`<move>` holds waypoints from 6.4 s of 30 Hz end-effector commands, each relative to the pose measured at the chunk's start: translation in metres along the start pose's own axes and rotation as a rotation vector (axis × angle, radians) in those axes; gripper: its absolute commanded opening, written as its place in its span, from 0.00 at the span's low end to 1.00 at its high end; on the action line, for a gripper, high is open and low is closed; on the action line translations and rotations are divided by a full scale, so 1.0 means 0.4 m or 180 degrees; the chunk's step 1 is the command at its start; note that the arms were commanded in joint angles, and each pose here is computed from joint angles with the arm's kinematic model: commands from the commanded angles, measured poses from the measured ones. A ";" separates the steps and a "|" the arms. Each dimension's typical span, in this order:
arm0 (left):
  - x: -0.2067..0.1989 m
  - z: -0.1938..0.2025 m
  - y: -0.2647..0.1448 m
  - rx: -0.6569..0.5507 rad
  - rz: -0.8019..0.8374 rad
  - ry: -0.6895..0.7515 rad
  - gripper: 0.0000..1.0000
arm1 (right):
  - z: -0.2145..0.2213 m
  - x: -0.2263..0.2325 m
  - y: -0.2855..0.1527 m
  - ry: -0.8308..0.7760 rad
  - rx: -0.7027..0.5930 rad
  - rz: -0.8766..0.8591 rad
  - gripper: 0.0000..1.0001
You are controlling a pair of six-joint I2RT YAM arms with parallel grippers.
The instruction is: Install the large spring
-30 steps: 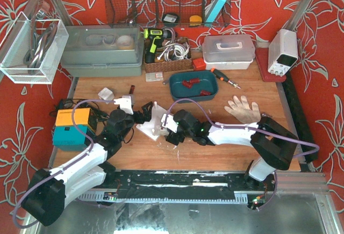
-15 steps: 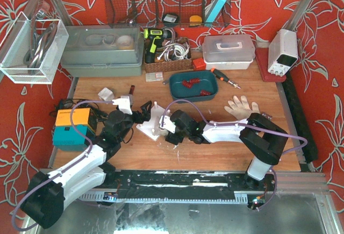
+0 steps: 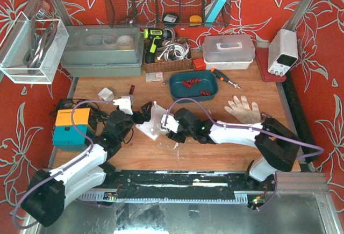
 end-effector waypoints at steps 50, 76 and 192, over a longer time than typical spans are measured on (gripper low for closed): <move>-0.076 -0.008 -0.018 -0.0132 0.0901 0.0235 1.00 | 0.519 -0.163 -0.421 0.5597 0.1071 0.3556 0.92; -0.061 0.015 0.022 0.0167 0.0393 0.0114 1.00 | 0.189 -0.386 -0.356 0.3369 -0.0143 0.1745 0.87; -0.073 0.010 0.010 0.0076 0.0622 0.0165 1.00 | 0.128 -0.675 0.213 0.1704 0.1561 0.1116 0.43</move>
Point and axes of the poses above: each gripper's point midway between its finger pads, its own y axis out along the fingers, its own x axis along the line the jaws close on, z = x × y, the point moved 9 cm from there along -y, back along the fingers, and after that the axes turned 1 degree about y, right-handed, at the moved point
